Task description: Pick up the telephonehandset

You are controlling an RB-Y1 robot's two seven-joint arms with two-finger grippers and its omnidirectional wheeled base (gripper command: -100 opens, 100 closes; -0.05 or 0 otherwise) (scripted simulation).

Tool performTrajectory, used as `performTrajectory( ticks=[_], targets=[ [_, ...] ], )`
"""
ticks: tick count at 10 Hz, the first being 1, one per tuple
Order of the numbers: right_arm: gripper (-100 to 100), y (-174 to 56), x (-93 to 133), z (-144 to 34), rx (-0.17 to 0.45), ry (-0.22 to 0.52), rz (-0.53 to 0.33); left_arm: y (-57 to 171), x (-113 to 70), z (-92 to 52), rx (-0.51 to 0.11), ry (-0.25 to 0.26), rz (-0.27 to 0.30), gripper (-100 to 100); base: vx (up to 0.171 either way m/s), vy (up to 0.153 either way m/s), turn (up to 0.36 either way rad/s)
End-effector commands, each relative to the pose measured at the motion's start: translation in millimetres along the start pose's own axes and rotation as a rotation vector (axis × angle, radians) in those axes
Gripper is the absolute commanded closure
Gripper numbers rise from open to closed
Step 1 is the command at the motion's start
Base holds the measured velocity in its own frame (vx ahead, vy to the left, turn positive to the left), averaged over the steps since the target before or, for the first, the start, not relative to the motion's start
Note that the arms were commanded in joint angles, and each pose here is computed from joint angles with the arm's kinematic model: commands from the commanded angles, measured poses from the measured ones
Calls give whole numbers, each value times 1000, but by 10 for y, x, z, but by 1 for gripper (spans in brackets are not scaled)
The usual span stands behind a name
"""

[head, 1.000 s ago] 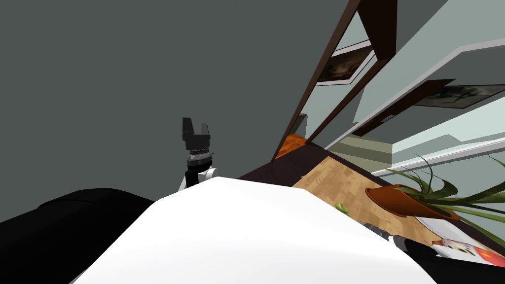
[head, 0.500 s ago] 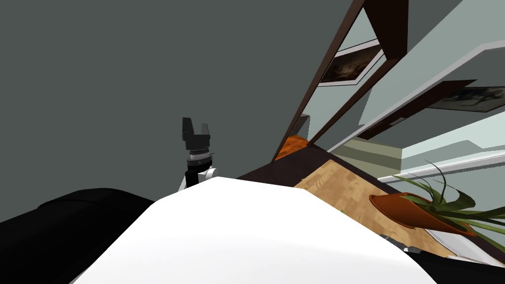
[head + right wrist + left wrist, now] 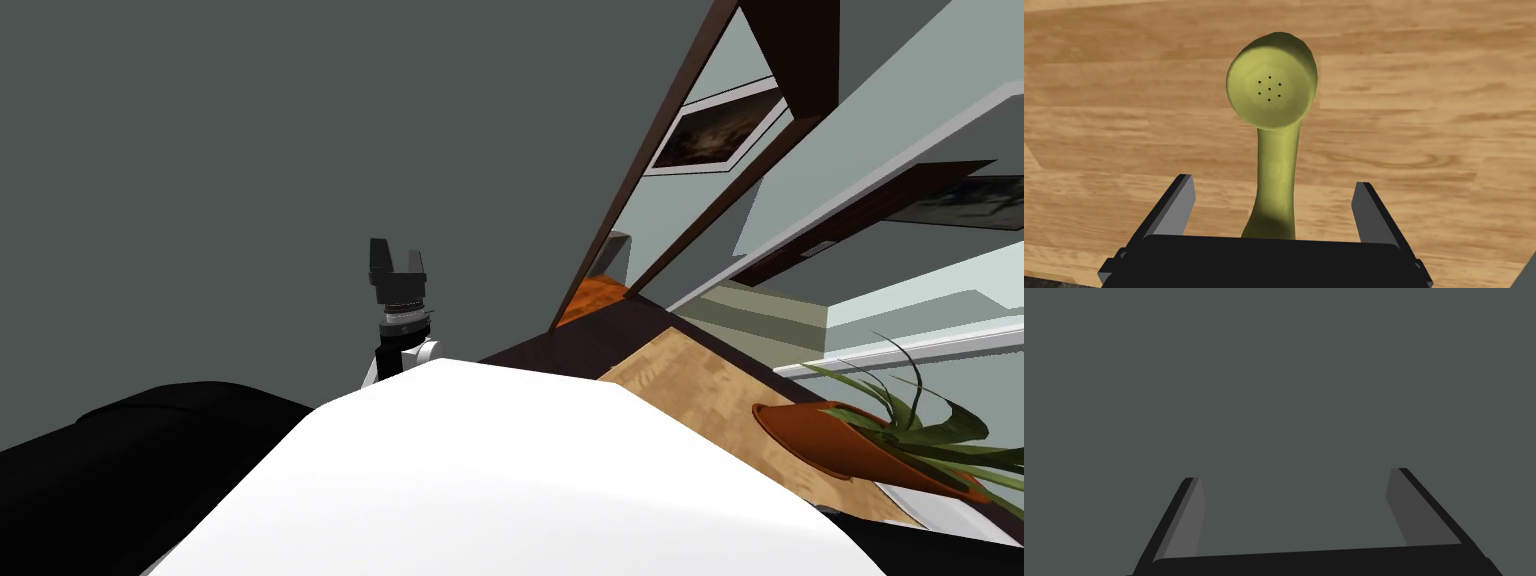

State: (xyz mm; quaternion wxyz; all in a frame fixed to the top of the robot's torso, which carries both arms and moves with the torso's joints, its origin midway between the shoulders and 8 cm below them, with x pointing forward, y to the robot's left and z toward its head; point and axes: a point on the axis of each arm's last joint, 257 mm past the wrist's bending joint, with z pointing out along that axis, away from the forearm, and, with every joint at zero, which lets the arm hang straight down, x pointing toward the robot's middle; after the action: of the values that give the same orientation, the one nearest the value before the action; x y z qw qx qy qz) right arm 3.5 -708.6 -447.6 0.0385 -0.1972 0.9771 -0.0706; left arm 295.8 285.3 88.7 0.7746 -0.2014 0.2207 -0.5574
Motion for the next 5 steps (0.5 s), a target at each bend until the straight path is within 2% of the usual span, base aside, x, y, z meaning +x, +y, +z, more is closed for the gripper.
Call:
performTrajectory(
  ticks=[1,2,4,5],
  targets=[
    [-100,234,-10,170,-32,-1,10,0,0,0,0,0,0,0,53,-118,52],
    [-100,234,-10,170,-32,-1,10,0,0,0,0,0,0,0,40,-91,17],
    [-100,224,-2,158,-33,0,7,0,0,0,0,0,0,0,10,-30,0],
    [0,221,-1,158,-31,1,10,0,0,0,0,0,0,0,0,0,0]
  ],
)
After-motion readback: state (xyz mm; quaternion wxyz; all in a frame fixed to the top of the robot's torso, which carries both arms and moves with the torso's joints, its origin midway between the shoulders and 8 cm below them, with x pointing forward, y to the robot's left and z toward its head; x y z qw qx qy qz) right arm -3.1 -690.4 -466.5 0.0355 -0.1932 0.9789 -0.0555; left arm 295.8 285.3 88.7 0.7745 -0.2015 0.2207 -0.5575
